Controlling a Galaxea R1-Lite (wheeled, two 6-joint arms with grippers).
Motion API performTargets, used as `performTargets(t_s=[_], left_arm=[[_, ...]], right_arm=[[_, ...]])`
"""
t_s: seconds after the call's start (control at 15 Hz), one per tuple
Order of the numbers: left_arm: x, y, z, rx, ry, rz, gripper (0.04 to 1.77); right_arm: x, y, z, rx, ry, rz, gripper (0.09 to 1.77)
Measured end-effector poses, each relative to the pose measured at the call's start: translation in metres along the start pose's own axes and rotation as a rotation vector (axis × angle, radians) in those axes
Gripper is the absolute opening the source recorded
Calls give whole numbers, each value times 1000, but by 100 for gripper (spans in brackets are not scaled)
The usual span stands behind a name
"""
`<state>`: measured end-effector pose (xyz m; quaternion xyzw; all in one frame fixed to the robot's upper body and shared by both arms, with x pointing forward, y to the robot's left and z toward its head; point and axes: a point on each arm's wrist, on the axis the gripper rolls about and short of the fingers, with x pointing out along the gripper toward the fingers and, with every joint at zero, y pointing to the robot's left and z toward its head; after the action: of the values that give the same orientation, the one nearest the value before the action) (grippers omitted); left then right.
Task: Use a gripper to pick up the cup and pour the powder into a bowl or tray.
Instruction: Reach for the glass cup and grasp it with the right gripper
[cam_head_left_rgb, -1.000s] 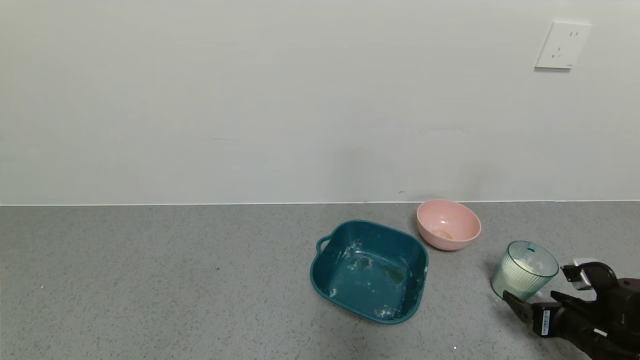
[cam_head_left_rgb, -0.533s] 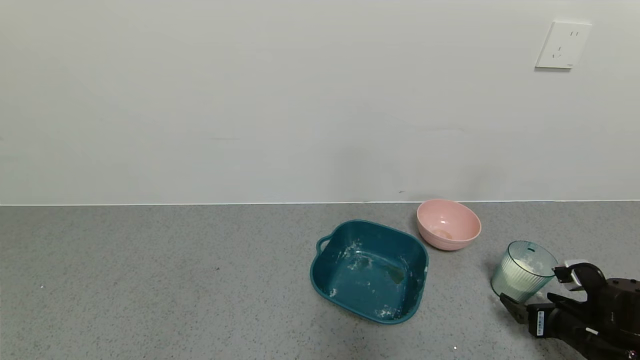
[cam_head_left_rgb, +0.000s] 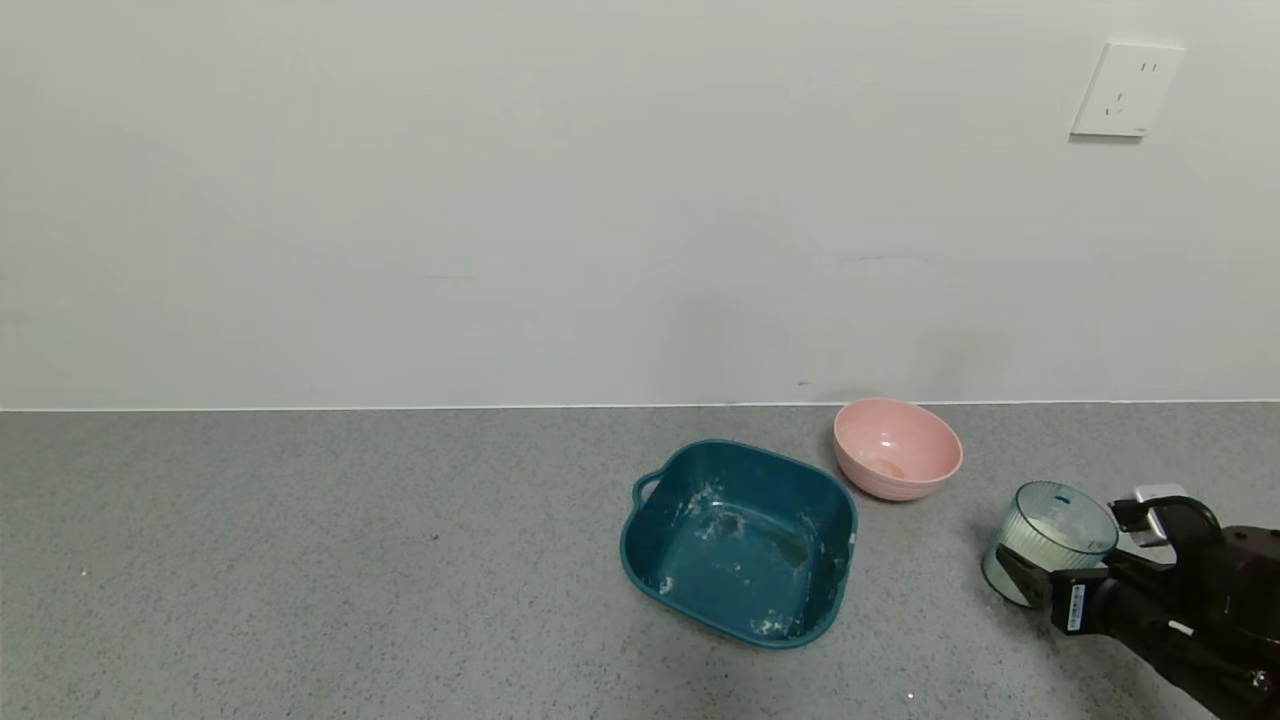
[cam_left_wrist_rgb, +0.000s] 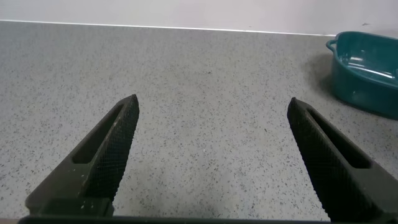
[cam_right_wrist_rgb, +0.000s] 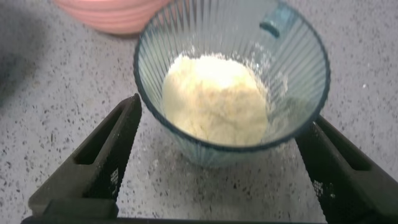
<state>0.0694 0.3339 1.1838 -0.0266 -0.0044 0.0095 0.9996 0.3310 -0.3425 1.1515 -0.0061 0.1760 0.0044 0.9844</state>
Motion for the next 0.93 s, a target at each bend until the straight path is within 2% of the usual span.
performTargets(t_s=[0.27, 0.93], left_arm=[[0, 0, 0, 0, 0, 0, 172], [0, 0, 0, 0, 0, 0, 172]], right_arm=[[7, -1, 4, -1, -23, -4, 171], [32, -5, -8, 5, 13, -17, 171]])
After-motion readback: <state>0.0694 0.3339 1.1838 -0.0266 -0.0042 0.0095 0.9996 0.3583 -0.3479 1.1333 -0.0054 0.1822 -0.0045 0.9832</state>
